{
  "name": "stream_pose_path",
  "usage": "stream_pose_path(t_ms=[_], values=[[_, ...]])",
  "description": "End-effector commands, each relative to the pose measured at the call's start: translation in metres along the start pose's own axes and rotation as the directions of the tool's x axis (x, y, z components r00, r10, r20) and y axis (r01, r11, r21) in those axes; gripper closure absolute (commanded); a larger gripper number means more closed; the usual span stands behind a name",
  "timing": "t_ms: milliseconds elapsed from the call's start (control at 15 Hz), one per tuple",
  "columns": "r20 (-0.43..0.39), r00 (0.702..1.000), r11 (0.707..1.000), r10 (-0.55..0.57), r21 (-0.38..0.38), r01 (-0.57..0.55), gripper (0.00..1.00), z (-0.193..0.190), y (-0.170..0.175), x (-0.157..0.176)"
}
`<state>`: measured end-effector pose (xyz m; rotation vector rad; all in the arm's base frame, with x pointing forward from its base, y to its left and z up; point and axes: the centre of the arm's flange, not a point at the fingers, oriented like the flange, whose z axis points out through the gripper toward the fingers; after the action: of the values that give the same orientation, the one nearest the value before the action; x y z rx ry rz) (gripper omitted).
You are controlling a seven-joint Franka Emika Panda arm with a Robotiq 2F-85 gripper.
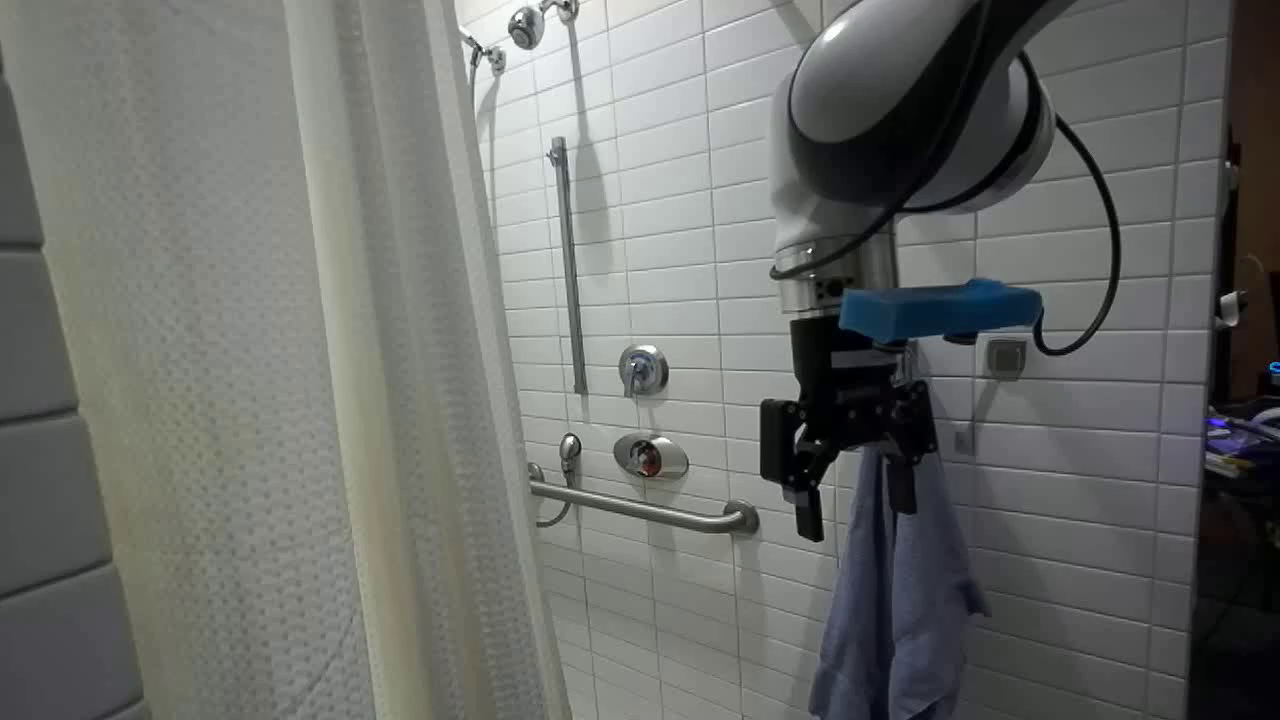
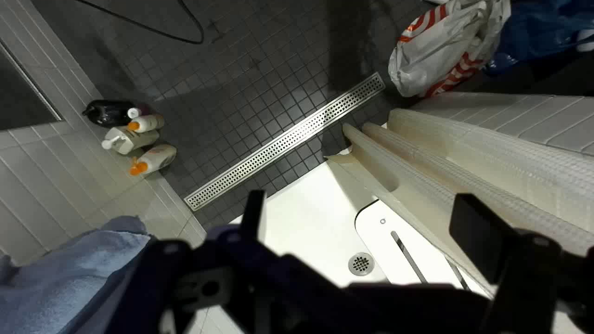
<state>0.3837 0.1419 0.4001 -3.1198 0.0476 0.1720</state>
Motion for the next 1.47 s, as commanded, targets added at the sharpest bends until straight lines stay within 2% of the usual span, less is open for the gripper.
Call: stream_pose_path(t_ms=[0, 733, 1067, 1267, 1400], values=[[0.000, 1.000, 1.000, 0.000, 0.000, 0.000, 0.00, 0.000, 0.000, 0.000], [0.000, 1.000, 1.000, 0.000, 0.000, 0.000, 0.00, 0.000, 0.000, 0.000], [-0.157, 0.985, 0.996, -0.070, 0.035, 0.076, 0.00, -0.020, -0.015, 0.023], [-0.246, 0.958, 0.986, -0.146, 0.049, 0.162, 0.00, -0.041, -0.037, 0.048], [-0.313, 0.926, 0.971, -0.211, 0.046, 0.237, 0.00, -0.055, -0.056, 0.065]])
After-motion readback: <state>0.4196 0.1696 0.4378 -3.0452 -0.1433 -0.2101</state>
